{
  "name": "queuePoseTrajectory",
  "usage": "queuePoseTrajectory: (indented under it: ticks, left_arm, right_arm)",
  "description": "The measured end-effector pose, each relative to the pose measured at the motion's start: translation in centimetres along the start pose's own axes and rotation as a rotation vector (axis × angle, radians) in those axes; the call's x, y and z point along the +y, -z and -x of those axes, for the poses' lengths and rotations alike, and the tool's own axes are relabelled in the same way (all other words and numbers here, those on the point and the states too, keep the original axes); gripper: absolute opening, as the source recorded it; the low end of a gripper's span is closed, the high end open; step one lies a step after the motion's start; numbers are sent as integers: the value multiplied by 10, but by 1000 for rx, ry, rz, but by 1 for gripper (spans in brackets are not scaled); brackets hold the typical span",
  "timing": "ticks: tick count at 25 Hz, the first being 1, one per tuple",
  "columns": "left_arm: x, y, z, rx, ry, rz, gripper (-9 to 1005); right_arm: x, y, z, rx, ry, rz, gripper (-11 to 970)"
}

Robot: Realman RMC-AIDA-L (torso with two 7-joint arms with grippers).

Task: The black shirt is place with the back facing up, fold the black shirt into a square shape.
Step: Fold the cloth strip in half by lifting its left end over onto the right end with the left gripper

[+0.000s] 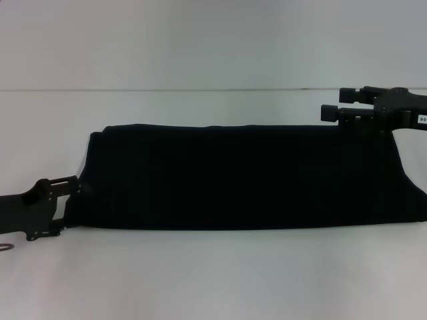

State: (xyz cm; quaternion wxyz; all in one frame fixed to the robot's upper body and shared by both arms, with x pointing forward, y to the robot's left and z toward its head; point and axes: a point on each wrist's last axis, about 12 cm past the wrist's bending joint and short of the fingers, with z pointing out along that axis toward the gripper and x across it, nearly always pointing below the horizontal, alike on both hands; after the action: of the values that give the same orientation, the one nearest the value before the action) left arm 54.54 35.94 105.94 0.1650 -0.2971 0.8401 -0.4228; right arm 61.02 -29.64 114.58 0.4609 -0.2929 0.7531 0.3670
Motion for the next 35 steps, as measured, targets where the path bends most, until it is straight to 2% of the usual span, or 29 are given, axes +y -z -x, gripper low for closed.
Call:
queuePoseTrajectory:
  ticks: [6,12,17,25,31,35]
  left_arm:
    - [4,3,0,-14,-22,-3,785]
    - [4,2,-1,-10,-66,-1,589]
    - [3,1,0,-5,-100,14,356]
    - [6,3,1,-14,-118,28,119]
    - [7,4,-1,-3,-174,22,117]
    - [2,5,-6,22,-288,-42,126]
  right_arm:
    - [0,1,1,-17,-4,3,844]
    - [0,2,2,-23,-4,2,844]
    - [0,2,2,-24,-2,3,845]
    - [0,1,2,-26,0,4,840]
    - [1,-1,2,-28,11,3,840]
    - [1,0,2,-46,6,0,839]
